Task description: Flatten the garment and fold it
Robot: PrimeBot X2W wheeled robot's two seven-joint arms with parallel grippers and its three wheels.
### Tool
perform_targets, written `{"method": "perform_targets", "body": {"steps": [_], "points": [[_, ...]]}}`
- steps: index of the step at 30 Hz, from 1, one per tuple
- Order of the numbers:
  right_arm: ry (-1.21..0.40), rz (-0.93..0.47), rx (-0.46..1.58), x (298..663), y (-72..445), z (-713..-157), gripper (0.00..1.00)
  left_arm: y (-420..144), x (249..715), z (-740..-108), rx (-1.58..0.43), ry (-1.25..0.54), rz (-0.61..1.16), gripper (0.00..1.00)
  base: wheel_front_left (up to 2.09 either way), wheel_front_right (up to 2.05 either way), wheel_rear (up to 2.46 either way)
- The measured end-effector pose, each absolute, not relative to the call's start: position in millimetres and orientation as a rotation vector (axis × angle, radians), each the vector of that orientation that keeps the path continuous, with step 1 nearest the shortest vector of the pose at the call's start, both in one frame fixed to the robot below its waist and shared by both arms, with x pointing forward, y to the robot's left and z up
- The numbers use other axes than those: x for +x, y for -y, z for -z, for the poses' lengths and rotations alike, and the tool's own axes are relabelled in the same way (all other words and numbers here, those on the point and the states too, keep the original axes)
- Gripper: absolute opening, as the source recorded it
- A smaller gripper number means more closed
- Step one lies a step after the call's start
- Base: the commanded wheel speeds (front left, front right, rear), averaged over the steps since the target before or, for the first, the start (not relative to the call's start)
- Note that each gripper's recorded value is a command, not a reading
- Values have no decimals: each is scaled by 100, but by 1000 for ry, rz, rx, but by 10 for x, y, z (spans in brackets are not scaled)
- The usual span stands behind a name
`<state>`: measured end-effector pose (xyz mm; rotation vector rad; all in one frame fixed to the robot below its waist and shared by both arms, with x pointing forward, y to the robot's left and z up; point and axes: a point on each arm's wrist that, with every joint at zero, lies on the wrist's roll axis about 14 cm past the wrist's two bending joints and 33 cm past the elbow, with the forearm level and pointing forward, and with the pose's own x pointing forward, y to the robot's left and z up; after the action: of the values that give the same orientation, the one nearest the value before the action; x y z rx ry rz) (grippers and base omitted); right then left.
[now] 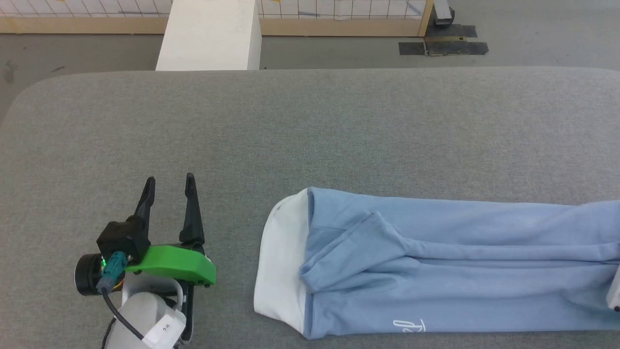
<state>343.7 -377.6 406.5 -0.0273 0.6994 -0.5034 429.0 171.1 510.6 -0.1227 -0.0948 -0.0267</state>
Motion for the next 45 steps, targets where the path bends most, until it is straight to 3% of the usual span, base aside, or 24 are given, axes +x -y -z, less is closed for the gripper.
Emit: {"method": "perform_targets", "body": {"steps": [7, 16, 19, 29, 36, 37, 38, 39, 40, 45], "points": [[-627, 349, -78, 3712, 3338, -4335, 0, -1737, 4261, -5136, -130, 102, 17, 100, 0, 0, 0], [-409, -115, -167, 3936, 1832, -5302, 0, -1762, 4232, -5156, -130, 108, 15, 100, 0, 0, 0], [-377, -259, -209, 3926, 1393, -5394, 0, -1761, 4233, -5126, -130, 100, 15, 100, 0, 0, 0], [-417, -702, -275, 3914, -39, -5031, 0, -1812, 4298, -5081, -123, 90, 3, 100, 0, 0, 0], [-548, -807, -261, 3937, -426, -4489, 0, -1889, 4334, -4989, -115, 68, -19, 100, 0, 0, 0], [-561, -816, -260, 3936, -453, -4430, 6, -1903, 4336, -4973, -114, 63, -23, 100, 0, 0, 0], [-587, -827, -259, 3922, -480, -4349, 33, -1917, 4337, -4954, -113, 59, -27, 100, 0, 0, 0], [-611, -841, -255, 3899, -509, -4277, 87, -1928, 4335, -4936, -112, 54, -30, 100, 0, 0, 0], [-634, -856, -251, 3867, -539, -4215, 100, -1937, 4332, -4921, -110, 50, -33, 100, 0, 0, 0], [-693, -918, -162, 3700, -676, -4157, 100, -1945, 4335, -4894, -111, 42, -41, 100, 0, 0, 0]]}}
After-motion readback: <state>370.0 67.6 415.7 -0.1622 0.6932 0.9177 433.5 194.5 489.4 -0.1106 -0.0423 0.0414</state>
